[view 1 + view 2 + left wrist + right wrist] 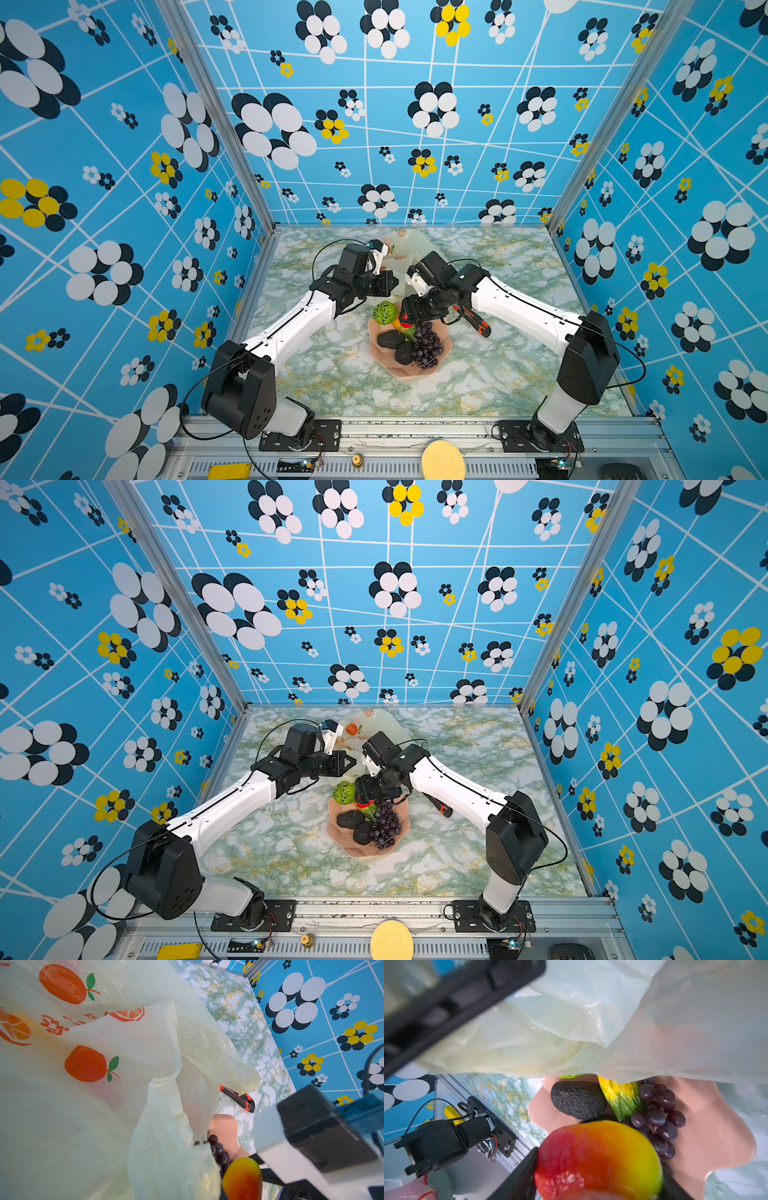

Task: Place the fruits into the plastic bag
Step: 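Lift the peach with the right gripper and carry it into the bag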

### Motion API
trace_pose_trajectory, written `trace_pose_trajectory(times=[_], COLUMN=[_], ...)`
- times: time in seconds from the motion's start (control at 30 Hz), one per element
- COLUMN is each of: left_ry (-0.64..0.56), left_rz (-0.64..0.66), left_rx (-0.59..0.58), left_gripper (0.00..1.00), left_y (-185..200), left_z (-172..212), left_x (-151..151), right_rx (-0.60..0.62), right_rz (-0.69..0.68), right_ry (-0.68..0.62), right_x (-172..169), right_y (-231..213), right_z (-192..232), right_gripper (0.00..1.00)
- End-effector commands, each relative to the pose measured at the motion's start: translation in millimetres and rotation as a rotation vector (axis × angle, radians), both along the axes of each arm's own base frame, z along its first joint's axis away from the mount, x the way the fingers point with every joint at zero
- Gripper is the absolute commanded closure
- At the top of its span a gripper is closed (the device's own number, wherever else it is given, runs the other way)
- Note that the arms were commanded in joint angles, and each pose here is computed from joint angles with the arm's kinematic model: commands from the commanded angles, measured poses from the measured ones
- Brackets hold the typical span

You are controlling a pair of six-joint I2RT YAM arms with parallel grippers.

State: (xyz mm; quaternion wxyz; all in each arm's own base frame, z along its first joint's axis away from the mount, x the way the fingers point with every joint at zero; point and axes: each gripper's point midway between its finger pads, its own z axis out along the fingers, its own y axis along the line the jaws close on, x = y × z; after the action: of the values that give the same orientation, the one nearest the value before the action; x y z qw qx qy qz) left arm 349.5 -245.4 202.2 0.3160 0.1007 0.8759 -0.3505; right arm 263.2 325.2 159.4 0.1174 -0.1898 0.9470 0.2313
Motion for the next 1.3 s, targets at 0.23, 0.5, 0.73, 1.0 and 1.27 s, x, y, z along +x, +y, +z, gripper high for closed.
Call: trace_pose_trajectory(times=[0.23,0.5,0.73,1.0,1.27], left_ry=[-0.025,-0.043,-0.054,-0.078,-0.163], left_rz=[0.010,-0.016,-0.070,-0.123,-0.212], left_rx=[-0.027,-0.034,-0.035,-0.033,-0.085], left_gripper=[1.00,1.00,1.00,1.00,1.00], left_y=[1.3,-3.7,-12.6,-19.6,-30.3], left_z=[13.1,21.5,30.2,34.8,48.2], left_x=[2.1,5.5,9.4,10.4,0.6], right_rx=[0.268,0.395,0.455,0.455,0.488], right_rz=[-0.081,-0.203,-0.280,-0.283,-0.274], right_ry=[-0.051,0.035,0.155,0.264,0.334], right_x=[14.7,46.8,74.0,102.9,131.2], right_y=[-12.5,-28.4,-25.5,-11.5,10.0], right_z=[61.8,72.3,54.9,19.5,1.2], right_gripper=[0.44,0.43,0.44,0.44,0.45])
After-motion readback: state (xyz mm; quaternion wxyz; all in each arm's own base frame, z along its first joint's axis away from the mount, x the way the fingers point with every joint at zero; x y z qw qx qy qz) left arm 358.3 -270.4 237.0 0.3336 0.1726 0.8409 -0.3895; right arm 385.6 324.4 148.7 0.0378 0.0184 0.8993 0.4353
